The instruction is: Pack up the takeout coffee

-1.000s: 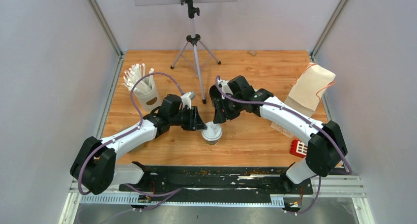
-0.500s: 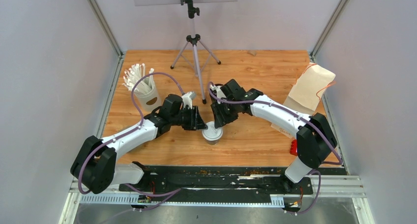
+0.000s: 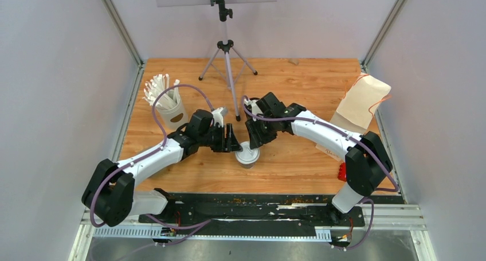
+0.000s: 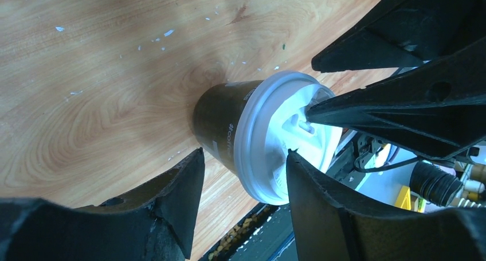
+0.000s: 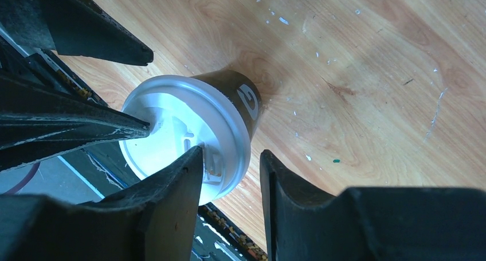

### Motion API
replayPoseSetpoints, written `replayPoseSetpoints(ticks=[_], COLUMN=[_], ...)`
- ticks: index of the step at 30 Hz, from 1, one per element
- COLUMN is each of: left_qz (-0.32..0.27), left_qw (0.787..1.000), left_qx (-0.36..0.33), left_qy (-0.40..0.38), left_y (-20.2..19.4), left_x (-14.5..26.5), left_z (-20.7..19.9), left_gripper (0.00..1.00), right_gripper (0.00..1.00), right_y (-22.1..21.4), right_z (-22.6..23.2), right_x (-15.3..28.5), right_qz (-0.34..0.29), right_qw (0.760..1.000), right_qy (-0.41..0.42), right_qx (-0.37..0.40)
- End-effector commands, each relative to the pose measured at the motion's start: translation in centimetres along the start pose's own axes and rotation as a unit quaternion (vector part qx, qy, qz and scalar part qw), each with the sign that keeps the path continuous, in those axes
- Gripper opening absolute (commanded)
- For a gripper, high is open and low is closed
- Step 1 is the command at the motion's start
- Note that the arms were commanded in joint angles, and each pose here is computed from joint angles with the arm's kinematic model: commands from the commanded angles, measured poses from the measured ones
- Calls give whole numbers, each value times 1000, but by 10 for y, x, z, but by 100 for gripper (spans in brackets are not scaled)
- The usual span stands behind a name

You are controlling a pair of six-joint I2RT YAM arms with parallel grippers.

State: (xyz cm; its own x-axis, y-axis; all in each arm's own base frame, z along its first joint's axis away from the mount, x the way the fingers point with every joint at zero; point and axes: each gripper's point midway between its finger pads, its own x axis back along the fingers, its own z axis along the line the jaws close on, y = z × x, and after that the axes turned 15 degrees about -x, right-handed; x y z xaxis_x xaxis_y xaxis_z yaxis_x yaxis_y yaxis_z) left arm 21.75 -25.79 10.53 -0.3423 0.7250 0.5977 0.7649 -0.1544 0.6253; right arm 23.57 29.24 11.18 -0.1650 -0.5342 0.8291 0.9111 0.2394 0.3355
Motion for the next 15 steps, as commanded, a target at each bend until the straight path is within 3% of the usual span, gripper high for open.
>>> replayPoseSetpoints(ticks=[1, 15], left_qz=[-26, -17], left_qw=[999, 999], left_qx=[-27, -19], left_qy=[2, 42], left_y=[26, 27], left_x=[11, 18], left_z=[-10, 0], left_gripper=[63, 66], right_gripper=[41, 41], right_y=[6, 9], right_z=[1, -6], right_x=[1, -7], right_qz=[-9, 15], right_qw=[1000, 999], right_qy=[-8, -30], right_qx=[10, 24])
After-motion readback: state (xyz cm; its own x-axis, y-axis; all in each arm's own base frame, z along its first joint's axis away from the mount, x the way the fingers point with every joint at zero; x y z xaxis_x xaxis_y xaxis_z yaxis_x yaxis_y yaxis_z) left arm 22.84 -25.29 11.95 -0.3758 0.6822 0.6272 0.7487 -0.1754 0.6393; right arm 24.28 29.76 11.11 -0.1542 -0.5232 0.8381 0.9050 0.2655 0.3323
